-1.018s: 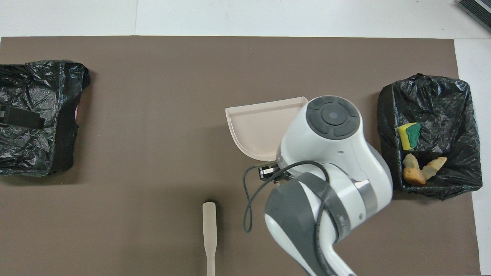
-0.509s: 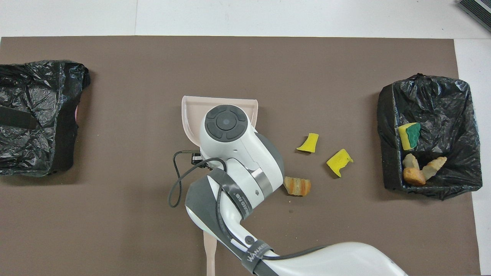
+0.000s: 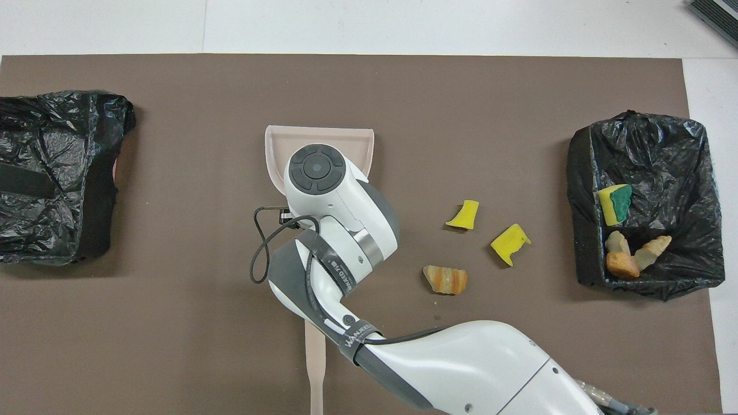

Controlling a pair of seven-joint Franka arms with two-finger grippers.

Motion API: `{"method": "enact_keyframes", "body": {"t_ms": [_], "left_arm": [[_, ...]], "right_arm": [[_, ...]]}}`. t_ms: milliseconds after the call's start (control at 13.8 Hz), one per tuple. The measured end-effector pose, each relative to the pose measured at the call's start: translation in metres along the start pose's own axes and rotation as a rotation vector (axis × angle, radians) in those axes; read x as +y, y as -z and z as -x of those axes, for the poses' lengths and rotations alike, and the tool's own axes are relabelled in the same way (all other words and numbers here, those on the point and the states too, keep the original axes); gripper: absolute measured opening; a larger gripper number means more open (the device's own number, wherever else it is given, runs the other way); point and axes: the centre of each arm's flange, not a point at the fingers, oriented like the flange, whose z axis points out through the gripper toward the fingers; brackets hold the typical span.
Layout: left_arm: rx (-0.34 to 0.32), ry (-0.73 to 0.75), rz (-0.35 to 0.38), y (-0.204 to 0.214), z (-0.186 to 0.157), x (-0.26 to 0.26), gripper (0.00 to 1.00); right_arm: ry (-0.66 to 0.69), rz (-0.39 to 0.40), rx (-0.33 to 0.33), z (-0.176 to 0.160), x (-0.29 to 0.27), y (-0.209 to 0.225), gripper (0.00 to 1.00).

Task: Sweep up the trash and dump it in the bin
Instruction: 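Bring the dustpan back and lower it onto the table with the right gripper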

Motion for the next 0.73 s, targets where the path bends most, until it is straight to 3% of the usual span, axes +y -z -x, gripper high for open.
{"method": "enact_keyframes", "body": {"t_ms": [436,727], "left_arm": [[-0.012,-0.014,0.002,0.001,0.002,0.008,1.0],[-0.014,-0.013,0.002,0.001,0.003,0.007,1.0]], "right_arm": [[0.025,-0.025,0.057,-0.008,0.014,0.066,1.0],[0.138,0.005,0.046,-0.025,0.074,0.13,1.0]]}}
